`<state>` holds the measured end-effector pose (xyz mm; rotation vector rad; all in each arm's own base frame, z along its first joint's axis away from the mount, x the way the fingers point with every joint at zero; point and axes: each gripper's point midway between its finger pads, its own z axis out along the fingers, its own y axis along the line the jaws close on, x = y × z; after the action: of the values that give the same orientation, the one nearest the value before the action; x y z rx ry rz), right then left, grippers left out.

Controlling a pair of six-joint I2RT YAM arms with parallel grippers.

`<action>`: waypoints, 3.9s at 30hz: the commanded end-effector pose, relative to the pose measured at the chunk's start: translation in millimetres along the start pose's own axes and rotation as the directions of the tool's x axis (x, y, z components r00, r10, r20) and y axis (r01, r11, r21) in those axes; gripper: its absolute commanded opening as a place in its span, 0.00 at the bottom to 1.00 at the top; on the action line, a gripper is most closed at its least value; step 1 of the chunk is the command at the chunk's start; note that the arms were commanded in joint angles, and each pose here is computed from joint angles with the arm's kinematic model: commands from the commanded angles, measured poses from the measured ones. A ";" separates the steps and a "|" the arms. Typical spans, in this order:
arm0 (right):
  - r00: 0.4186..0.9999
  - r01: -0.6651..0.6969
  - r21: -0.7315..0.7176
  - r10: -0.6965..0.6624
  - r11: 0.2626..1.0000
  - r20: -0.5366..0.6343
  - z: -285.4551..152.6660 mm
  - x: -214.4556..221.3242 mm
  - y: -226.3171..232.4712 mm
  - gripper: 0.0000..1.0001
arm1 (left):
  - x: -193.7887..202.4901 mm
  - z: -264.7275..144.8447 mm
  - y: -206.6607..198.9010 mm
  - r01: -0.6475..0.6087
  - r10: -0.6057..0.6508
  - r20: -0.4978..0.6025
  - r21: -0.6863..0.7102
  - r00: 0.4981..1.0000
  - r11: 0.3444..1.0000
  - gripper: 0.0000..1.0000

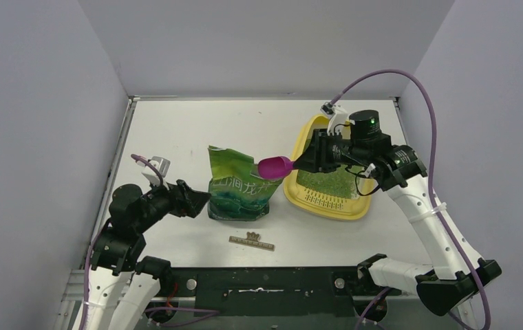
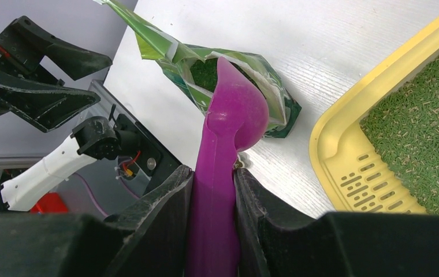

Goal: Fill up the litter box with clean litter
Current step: 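Scoop the cat litter from the cat litter bag.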

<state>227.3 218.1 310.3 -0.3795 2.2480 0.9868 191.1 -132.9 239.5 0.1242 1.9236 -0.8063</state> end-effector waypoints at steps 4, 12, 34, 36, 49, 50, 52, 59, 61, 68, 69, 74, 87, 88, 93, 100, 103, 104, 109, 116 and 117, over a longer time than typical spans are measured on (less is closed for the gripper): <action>1.000 0.021 -0.059 -0.020 0.998 0.018 -5.0 -12.9 14.7 0.00 | -16.9 -0.7 -4.7 -0.050 0.050 0.053 0.012 0.997 0.999 0.77; 0.998 -0.024 -0.033 0.022 0.999 -0.054 2.4 -7.2 8.6 0.00 | -31.2 13.3 0.3 -0.226 0.225 0.050 0.017 0.973 0.974 0.80; 0.947 -0.206 0.002 0.200 0.979 -0.252 39.5 -3.5 0.6 0.00 | -81.4 81.1 -11.0 -0.572 0.569 0.077 0.197 0.819 0.796 0.85; 0.943 -0.217 -0.014 0.206 0.976 -0.262 40.4 -3.9 3.6 0.00 | -80.0 85.1 -7.0 -0.587 0.589 0.061 0.206 0.806 0.783 0.84; 0.910 -0.251 -0.011 0.232 0.968 -0.342 52.8 8.7 -1.0 0.00 | -71.2 92.9 -43.4 -0.505 0.499 0.182 0.566 0.847 0.652 0.53; 0.911 -0.262 -0.073 0.221 0.962 -0.349 52.3 6.6 9.1 0.00 | -71.3 92.4 -45.1 -0.497 0.490 0.183 0.576 0.852 0.649 0.47; 0.913 -0.286 -0.195 0.205 0.938 -0.352 49.4 0.7 28.8 0.00 | -70.6 89.9 -47.1 -0.495 0.489 0.184 0.584 0.853 0.644 0.38; 0.914 -0.274 -0.270 0.162 0.923 -0.372 32.8 -5.4 47.2 0.00 | -61.5 82.0 -42.8 -0.525 0.519 0.184 0.547 0.835 0.652 0.00; 0.914 -0.261 -0.239 0.160 0.935 -0.373 29.5 -1.8 42.8 0.00 | -58.7 80.9 -40.9 -0.533 0.532 0.173 0.533 0.829 0.657 0.00; 0.921 -0.188 0.013 0.181 0.982 -0.344 15.6 10.9 5.9 0.00 | -53.5 80.2 -36.5 -0.552 0.557 0.157 0.499 0.816 0.668 0.00; 0.925 -0.174 0.059 0.183 0.983 -0.333 12.4 11.7 -0.2 0.00 | -52.6 80.2 -36.5 -0.555 0.561 0.155 0.498 0.813 0.667 0.00; 0.935 -0.153 0.193 0.205 0.969 -0.290 14.1 17.6 -20.4 0.00 | -56.0 82.4 -26.8 -0.571 0.578 0.130 0.429 0.806 0.700 0.00; 0.932 -0.089 0.225 0.161 0.970 -0.326 71.8 22.4 -1.6 0.00 | -49.3 82.2 -26.5 -0.597 0.610 0.122 0.423 0.783 0.682 0.00; 0.934 -0.091 0.225 0.162 0.970 -0.318 74.3 20.4 -1.8 0.00 | -48.1 82.7 -26.5 -0.594 0.609 0.118 0.426 0.784 0.682 0.00; 0.930 -0.091 0.223 0.163 0.971 -0.330 83.9 18.3 -1.5 0.00 | -46.9 82.9 -25.1 -0.594 0.613 0.106 0.424 0.783 0.684 0.00; 0.909 -0.084 0.234 0.170 0.969 -0.379 98.6 25.7 -8.3 0.00 | -45.4 84.7 -25.0 -0.589 0.610 0.103 0.427 0.786 0.686 0.00; 0.901 -0.093 0.237 0.184 0.967 -0.394 110.4 29.0 -12.9 0.00 | -44.0 85.3 -24.4 -0.589 0.613 0.096 0.426 0.784 0.686 0.00; 0.898 -0.092 0.240 0.185 0.966 -0.399 113.6 29.5 -14.3 0.00 | -43.6 85.5 -24.0 -0.591 0.615 0.095 0.425 0.782 0.686 0.00; 0.930 -0.068 0.290 0.166 0.955 -0.329 119.3 16.2 -21.9 0.00 | -39.3 85.9 -23.7 -0.593 0.625 0.083 0.431 0.776 0.680 0.00; 0.988 -0.110 0.259 0.135 0.960 -0.080 112.5 -22.3 -12.1 0.00 | -36.1 86.3 -25.2 -0.584 0.625 0.071 0.448 0.778 0.677 0.00; 0.989 -0.121 0.251 0.138 0.960 -0.052 112.4 -26.3 -11.1 0.00 | -35.6 86.1 -26.4 -0.584 0.625 0.073 0.453 0.777 0.674 0.00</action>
<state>272.1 293.5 214.5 -0.2788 2.7269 0.7103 268.7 -189.7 252.8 1.0267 1.5812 -0.7492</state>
